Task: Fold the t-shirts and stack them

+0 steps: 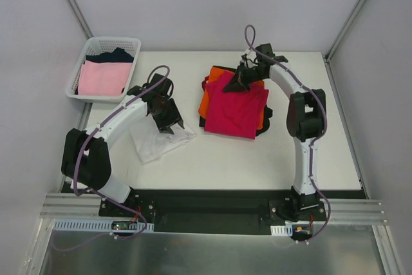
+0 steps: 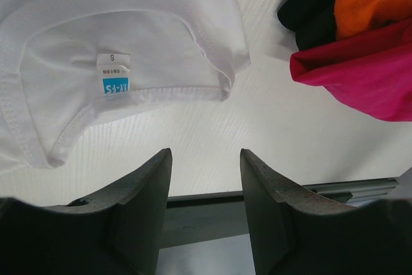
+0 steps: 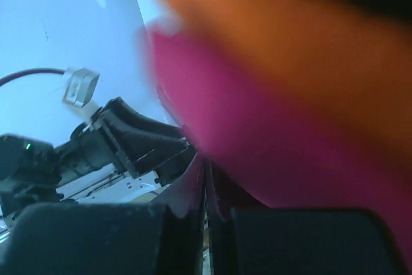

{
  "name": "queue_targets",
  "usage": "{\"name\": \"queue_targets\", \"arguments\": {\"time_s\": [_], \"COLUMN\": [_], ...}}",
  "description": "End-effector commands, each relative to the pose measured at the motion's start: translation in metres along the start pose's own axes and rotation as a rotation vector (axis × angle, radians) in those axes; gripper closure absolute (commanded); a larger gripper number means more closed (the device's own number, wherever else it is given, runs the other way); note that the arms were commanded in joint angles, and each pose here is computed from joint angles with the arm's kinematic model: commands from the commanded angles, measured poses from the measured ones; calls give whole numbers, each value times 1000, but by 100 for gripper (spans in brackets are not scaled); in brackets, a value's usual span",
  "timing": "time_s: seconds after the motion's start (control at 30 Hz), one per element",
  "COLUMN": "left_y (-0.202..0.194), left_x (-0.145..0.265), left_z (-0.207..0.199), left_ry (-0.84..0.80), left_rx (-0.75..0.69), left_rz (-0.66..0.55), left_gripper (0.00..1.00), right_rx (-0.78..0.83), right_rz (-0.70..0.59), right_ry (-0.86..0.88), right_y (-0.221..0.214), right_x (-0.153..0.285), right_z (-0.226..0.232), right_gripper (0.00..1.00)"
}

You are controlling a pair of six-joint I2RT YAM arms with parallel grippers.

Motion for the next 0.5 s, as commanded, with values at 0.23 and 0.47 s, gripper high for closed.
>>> {"name": "queue_targets", "arguments": {"time_s": [0.23, 0.47], "left_y": [-14, -14], "left_x": [3, -3], "left_z": [5, 5], "left_ry": [-7, 11], "left_rx": [-20, -4], "left_rz": [32, 42], "left_gripper": [53, 54], "right_rx": [-265, -317], "right_rz": [68, -9], "right_ry": [209, -92], "right_y": [26, 7], "right_x": [-68, -28], "right_z": [-73, -117], "right_gripper": [99, 99]}}
Point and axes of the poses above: each gripper's point midway between its finger pads, its own x axis back along the fingers, its own z axis along the line the jaws close on, y = z × x, the point moved 7 cm from there along x, back along the fingers, and after that the axes turned 6 degrees about x, right-handed, at the moved point
